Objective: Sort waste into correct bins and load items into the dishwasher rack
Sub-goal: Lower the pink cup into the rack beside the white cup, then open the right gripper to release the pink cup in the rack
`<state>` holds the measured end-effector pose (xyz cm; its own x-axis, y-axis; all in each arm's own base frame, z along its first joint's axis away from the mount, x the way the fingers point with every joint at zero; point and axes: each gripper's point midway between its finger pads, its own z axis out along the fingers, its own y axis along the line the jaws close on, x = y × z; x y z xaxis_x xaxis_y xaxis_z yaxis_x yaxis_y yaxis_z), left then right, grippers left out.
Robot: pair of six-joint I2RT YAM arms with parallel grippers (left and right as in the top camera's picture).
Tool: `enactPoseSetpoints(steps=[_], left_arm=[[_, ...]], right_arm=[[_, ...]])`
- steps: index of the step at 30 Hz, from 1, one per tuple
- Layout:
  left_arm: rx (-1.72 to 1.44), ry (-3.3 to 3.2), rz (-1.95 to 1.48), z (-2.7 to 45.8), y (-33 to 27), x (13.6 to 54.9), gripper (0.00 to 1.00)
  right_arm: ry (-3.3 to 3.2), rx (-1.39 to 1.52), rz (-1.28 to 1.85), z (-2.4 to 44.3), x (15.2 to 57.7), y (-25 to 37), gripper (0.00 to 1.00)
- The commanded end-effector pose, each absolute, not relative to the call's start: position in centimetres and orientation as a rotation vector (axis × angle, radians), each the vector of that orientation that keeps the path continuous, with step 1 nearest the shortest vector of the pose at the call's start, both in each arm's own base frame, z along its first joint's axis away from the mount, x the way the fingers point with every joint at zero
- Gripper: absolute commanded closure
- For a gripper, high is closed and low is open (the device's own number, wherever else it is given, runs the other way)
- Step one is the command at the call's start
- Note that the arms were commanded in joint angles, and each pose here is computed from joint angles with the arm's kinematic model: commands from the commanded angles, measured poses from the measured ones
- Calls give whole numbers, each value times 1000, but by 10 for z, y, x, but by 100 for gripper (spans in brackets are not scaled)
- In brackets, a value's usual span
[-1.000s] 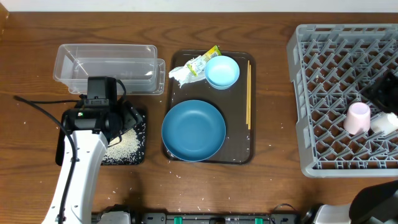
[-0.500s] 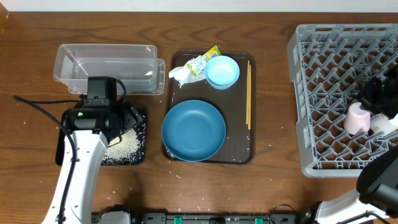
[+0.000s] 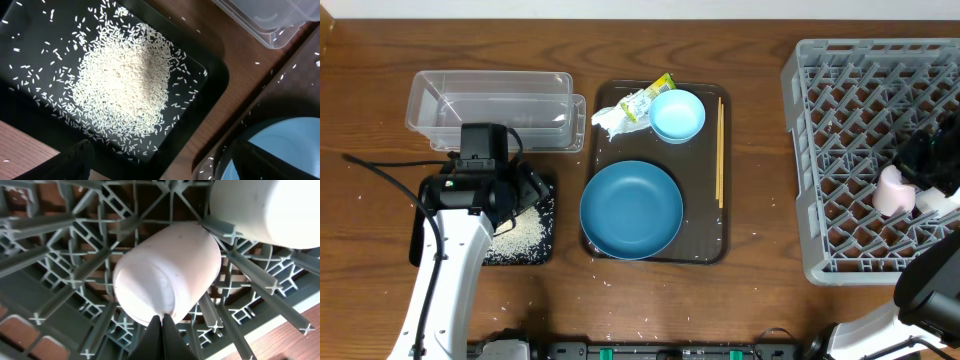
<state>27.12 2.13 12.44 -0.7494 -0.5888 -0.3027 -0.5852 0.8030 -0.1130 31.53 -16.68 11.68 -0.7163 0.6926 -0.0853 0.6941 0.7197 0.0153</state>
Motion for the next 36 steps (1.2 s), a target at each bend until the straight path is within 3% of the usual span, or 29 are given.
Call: enactPoseSetpoints(steps=[1,13,22,24,27,30,36], left_arm=[[-883,2658,2,129,25,274,10],[-883,2658,2,129,25,274,10],[-883,2658,2,129,25,274,10],[-883,2658,2,129,25,274,10],[-883,2658,2,129,25,274,10],[-883,2658,2,129,25,274,10],[-883,2658,2,129,25,274,10]], right_arm=[[2851,1181,-55,108,309,-167,99],[2821,1392,-253,118,277,-185,99],[2720,1247,-11,175,285,-157,97],[2688,1130,122,193,292,-141,82],[2624,905,346,224,302,-110,37],[2554,785,493,249,305,-86,3],[2509,721,618,268,303,-61,1]])
